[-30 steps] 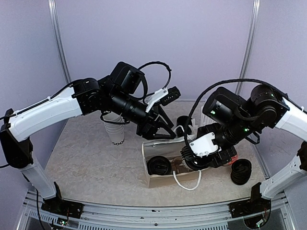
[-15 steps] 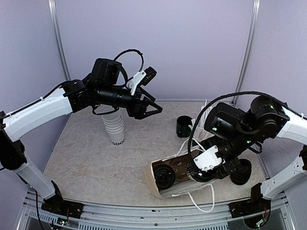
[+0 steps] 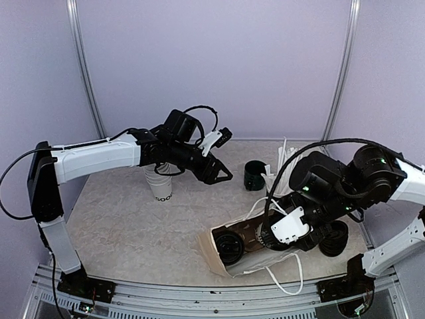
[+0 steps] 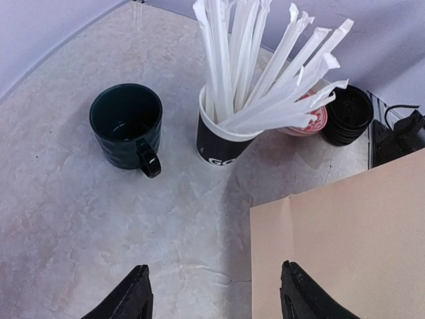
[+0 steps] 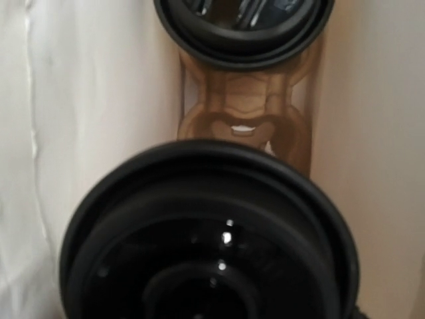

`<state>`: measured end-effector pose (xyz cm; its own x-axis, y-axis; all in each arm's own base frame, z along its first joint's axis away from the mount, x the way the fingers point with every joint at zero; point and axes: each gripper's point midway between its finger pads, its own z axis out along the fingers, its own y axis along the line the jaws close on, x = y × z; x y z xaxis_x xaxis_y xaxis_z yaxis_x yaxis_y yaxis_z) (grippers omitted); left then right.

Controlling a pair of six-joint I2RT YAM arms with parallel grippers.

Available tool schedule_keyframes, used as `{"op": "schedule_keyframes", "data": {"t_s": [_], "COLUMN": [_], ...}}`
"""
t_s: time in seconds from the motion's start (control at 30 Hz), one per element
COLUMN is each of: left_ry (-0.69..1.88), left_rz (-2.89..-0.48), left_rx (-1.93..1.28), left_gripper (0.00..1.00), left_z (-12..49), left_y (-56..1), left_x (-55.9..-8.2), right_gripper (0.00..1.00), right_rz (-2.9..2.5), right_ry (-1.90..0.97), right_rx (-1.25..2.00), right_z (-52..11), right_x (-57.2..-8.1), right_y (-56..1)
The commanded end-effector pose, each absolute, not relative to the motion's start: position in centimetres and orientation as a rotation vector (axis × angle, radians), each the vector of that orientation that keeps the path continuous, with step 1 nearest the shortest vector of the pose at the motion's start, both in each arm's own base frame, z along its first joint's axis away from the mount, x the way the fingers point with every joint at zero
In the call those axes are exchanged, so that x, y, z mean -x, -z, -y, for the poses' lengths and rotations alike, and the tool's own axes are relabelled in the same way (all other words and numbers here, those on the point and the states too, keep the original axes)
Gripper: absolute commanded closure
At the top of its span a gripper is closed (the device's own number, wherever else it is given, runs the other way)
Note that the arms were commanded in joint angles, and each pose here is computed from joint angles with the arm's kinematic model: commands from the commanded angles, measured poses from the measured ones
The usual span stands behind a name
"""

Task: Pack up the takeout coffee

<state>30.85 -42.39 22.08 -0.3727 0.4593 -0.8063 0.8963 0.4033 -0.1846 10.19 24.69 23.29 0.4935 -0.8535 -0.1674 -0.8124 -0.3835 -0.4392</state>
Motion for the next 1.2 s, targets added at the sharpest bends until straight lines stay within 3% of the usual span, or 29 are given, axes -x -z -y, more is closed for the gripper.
{"op": "schedule_keyframes", "data": {"t_s": [0.0,0.7,1.17], "left_ry": [0.864,0.815,0.902], "left_rz": [-1.978,-2.138,-2.112], "left_rx": [-1.2,-1.314,-1.343], "left_gripper": [0.36,0.36,0.36], "left_z": [43.5,44.2,45.2], "left_y": [-21.2,-12.8,-12.0], "left_x": [-29.9,-29.2,-29.3], "right_gripper": [0.73,0.74,0.74], "right_rz": [-1.275,-1.148,-1.181], "right_ry": [0.142,0.212,0.263], "right_rx": [2.243,2.288,2.194], "right_z": [-25.6,-25.5,-25.6], "right_x": [-10.2,-10.5,-12.0], "right_y": [-23.4,-20.6,-19.4]}}
